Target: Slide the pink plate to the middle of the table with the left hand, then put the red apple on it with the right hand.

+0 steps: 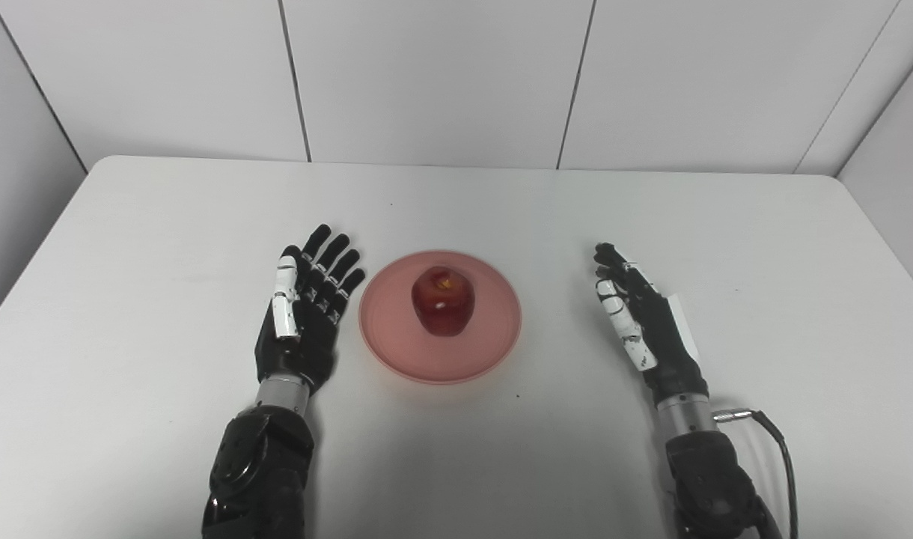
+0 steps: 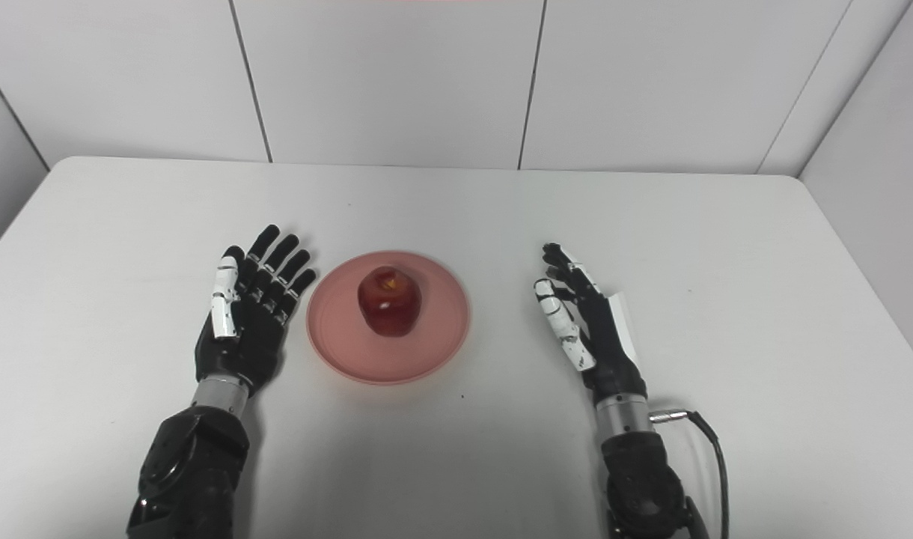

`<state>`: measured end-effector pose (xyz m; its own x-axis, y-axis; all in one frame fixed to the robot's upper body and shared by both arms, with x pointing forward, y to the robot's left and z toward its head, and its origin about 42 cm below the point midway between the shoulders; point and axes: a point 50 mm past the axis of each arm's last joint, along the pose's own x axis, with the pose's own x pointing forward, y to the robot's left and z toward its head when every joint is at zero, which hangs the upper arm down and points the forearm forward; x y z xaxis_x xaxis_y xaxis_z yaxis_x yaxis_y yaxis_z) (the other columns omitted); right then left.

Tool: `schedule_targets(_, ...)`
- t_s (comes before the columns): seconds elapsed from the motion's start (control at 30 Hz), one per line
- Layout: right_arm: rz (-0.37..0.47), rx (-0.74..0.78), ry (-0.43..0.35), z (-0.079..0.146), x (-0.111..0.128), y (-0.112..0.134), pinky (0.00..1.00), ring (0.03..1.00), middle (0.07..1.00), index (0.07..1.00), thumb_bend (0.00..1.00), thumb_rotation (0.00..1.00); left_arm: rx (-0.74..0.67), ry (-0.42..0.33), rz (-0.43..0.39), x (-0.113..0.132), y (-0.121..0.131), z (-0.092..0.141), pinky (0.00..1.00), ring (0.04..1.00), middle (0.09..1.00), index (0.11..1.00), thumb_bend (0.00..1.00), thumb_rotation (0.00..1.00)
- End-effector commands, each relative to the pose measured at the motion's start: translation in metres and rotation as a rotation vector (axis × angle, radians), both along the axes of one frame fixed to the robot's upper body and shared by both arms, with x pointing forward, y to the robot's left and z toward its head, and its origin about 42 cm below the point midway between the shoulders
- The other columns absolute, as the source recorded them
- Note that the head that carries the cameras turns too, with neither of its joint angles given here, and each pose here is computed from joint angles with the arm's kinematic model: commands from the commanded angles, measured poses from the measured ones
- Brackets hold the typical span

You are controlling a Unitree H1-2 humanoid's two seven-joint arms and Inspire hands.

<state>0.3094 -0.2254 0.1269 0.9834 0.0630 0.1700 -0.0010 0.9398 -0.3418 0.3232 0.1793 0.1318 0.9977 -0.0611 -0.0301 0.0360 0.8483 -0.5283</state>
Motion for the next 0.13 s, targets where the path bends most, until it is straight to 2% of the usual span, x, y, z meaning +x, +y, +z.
schedule_targets(0.0, 0.028, 0.032, -0.076, 0.0116, 0.0046, 0.0058, 0.77, 0.846, 0.864, 0.860, 0.36, 1.00, -0.013, -0.072, -0.001, 0.0060, -0.0009, 0.0138, 0.90, 0.891, 0.884, 0.866, 0.34, 1.00)
schedule_targets(0.1, 0.034, 0.046, -0.082, 0.0104, 0.0047, 0.0068, 0.78, 0.852, 0.866, 0.862, 0.37, 1.00, -0.009, -0.073, 0.001, 0.0058, -0.0010, 0.0130, 0.89, 0.887, 0.881, 0.862, 0.34, 1.00)
